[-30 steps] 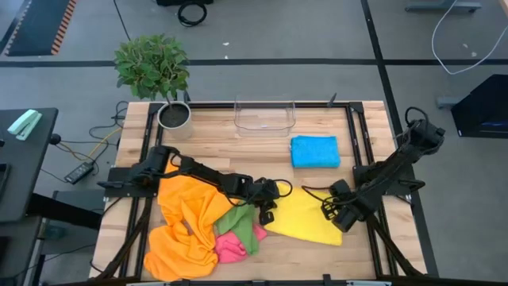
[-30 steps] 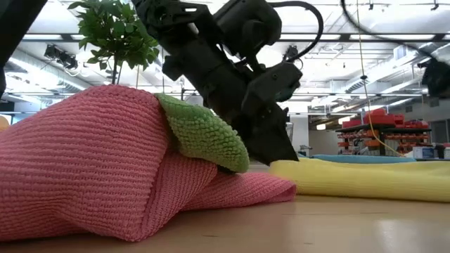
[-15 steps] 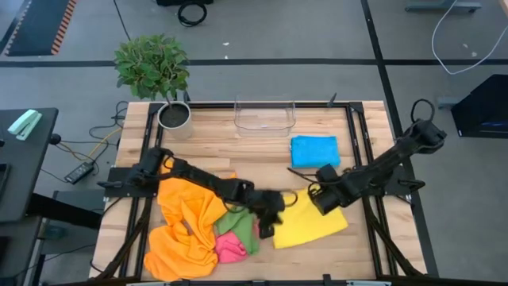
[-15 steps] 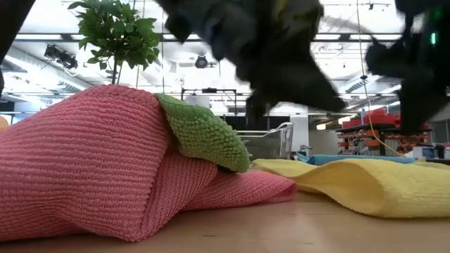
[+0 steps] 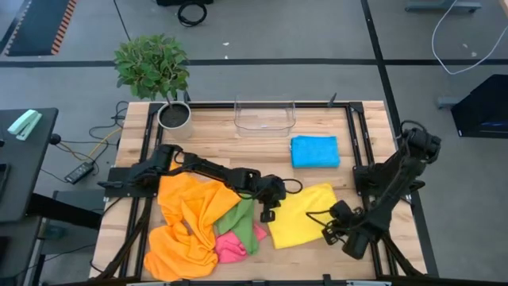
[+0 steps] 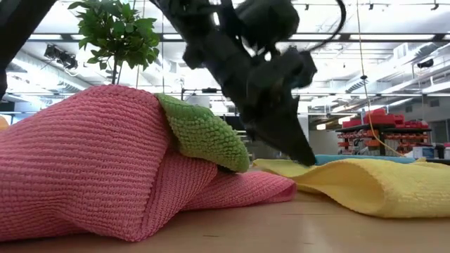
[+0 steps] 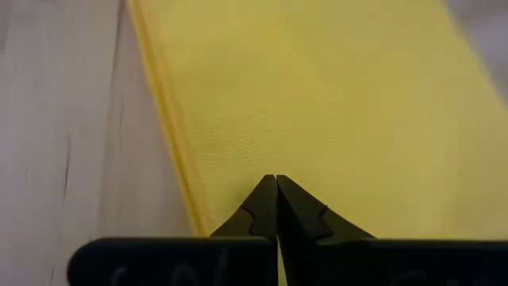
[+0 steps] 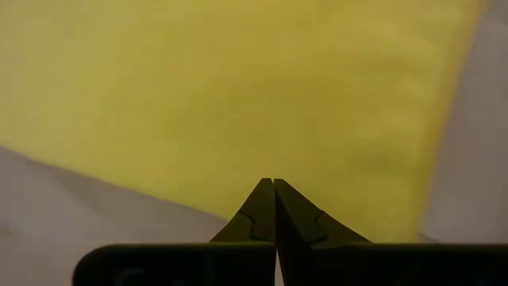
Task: Fold microfiber towels
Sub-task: Fold the yellow towel
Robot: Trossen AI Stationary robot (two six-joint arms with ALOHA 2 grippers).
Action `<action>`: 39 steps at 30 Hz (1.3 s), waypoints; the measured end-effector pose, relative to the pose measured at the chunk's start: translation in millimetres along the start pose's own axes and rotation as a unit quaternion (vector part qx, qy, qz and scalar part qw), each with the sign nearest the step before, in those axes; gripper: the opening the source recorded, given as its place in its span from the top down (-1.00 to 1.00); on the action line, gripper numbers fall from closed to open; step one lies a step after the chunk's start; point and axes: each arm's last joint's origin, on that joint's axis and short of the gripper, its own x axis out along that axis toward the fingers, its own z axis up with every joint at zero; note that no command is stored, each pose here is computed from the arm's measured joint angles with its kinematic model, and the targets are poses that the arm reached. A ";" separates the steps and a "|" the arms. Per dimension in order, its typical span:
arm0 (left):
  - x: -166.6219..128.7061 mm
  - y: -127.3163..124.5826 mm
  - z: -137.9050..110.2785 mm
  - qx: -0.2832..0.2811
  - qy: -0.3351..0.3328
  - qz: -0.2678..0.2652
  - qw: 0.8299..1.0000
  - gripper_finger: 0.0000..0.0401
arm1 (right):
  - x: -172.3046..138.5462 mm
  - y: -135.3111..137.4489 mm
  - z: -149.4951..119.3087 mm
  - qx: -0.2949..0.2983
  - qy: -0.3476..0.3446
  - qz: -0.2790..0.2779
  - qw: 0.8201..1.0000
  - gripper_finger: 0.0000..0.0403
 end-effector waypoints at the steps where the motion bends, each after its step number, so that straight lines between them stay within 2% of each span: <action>1: 2.8 2.1 -3.5 -0.006 0.010 0.002 1.000 0.97 | 3.3 -2.1 -1.1 -0.002 0.004 -0.012 1.000 0.99; 7: 4.9 4.2 -7.7 -0.052 0.031 0.006 0.998 0.96 | 19.0 -15.5 13.2 -0.018 0.005 -0.062 0.998 0.99; 10: 1.2 -5.6 -9.2 -0.074 0.049 -0.026 0.996 0.97 | 16.5 -22.6 35.1 -0.040 -0.004 -0.104 0.994 0.99; 12: 1.1 -16.6 -9.2 -0.084 0.058 -0.057 0.993 0.95 | 6.3 -20.1 48.9 -0.048 0.000 -0.092 0.995 0.99; 15: -1.7 -35.1 -3.1 -0.066 0.060 -0.103 0.991 0.90 | -13.5 -16.9 68.8 -0.065 -0.007 -0.060 0.996 0.99; 18: -16.9 -52.7 17.0 -0.018 0.026 -0.123 0.992 0.93 | -39.3 -7.2 79.2 -0.069 -0.021 0.018 0.997 0.99; 20: -25.4 -57.8 32.6 0.014 -0.006 -0.129 0.992 0.97 | -49.3 3.5 71.9 -0.076 -0.030 0.094 0.992 0.99; 22: -30.7 -58.2 38.9 0.034 -0.004 -0.122 0.992 0.97 | -51.0 17.8 55.1 -0.076 -0.051 0.177 0.980 0.99; 24: -33.3 -56.0 43.4 0.049 -0.007 -0.104 0.993 0.95 | -42.4 28.8 34.9 -0.074 -0.063 0.218 0.971 0.99; 28: -31.8 -47.9 40.2 0.058 0.010 -0.086 0.995 0.96 | -5.8 45.0 3.4 -0.056 -0.049 0.228 0.971 0.99; 31: -20.1 -43.6 31.0 0.071 0.036 -0.080 0.994 0.97 | 17.6 57.8 -9.5 -0.048 -0.045 0.238 0.969 0.99; 39: 4.2 -31.8 8.4 0.064 0.103 -0.068 0.990 0.97 | 38.5 93.5 -26.4 -0.071 -0.044 0.232 0.969 0.99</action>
